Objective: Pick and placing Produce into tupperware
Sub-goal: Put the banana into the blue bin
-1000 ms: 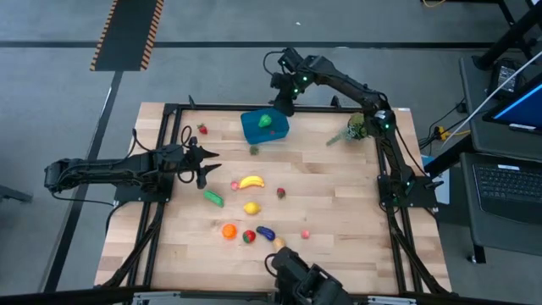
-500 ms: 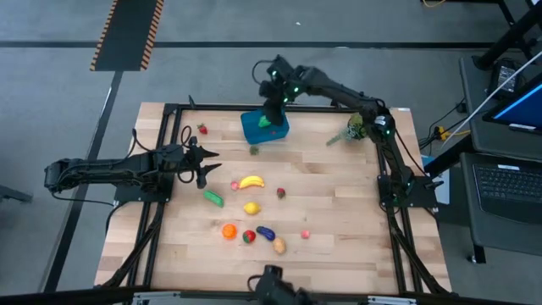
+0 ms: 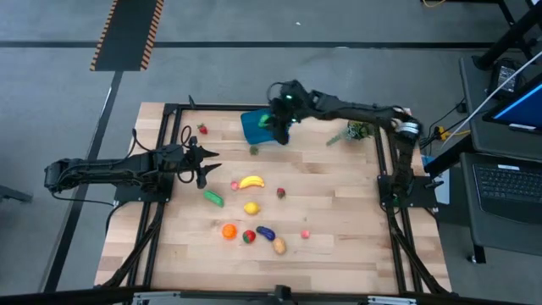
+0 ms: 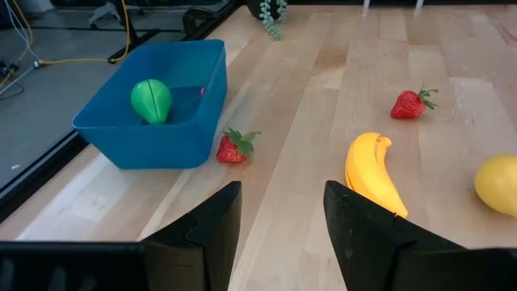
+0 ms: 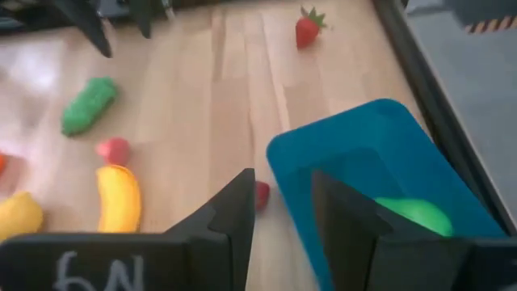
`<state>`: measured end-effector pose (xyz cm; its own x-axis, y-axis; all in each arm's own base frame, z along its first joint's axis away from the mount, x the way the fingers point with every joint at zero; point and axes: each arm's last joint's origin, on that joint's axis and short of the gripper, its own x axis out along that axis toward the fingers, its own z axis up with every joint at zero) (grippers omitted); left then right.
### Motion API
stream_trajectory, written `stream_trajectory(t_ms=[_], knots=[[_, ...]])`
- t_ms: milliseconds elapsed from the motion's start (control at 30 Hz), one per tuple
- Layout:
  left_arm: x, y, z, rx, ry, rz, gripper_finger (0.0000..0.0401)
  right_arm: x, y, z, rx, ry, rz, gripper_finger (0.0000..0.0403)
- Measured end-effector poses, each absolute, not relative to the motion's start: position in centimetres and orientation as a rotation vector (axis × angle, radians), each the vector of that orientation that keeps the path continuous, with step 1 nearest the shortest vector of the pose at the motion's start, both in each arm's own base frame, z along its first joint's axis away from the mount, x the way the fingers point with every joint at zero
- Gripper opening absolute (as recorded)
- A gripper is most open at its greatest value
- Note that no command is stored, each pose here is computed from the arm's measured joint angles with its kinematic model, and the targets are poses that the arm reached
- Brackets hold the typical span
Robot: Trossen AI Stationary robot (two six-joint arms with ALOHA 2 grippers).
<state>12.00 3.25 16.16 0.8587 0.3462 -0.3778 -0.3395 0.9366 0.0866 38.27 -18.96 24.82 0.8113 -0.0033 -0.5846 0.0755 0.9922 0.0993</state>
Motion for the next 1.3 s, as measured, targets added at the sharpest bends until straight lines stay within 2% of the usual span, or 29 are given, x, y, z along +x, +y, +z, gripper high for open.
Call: stream_trajectory(t_ms=[433,733,1033,1300], knots=[[12.1,3.3,16.6,0.012,0.354,0.363,0.017,27.5,-12.8,25.1,0.043,0.388,-0.059,0.0124],[12.2,3.3,16.6,-0.015,0.347,0.368,0.017,21.9,-10.0,24.5,-0.05,0.185,-0.074,0.0124],[12.4,3.3,17.2,-0.033,0.272,0.375,0.017,18.7,-8.3,22.1,-0.015,0.169,-0.079,0.0124],[12.3,3.6,17.7,-0.007,0.282,0.469,0.017,18.3,-8.1,20.9,0.016,0.217,-0.078,0.0124]])
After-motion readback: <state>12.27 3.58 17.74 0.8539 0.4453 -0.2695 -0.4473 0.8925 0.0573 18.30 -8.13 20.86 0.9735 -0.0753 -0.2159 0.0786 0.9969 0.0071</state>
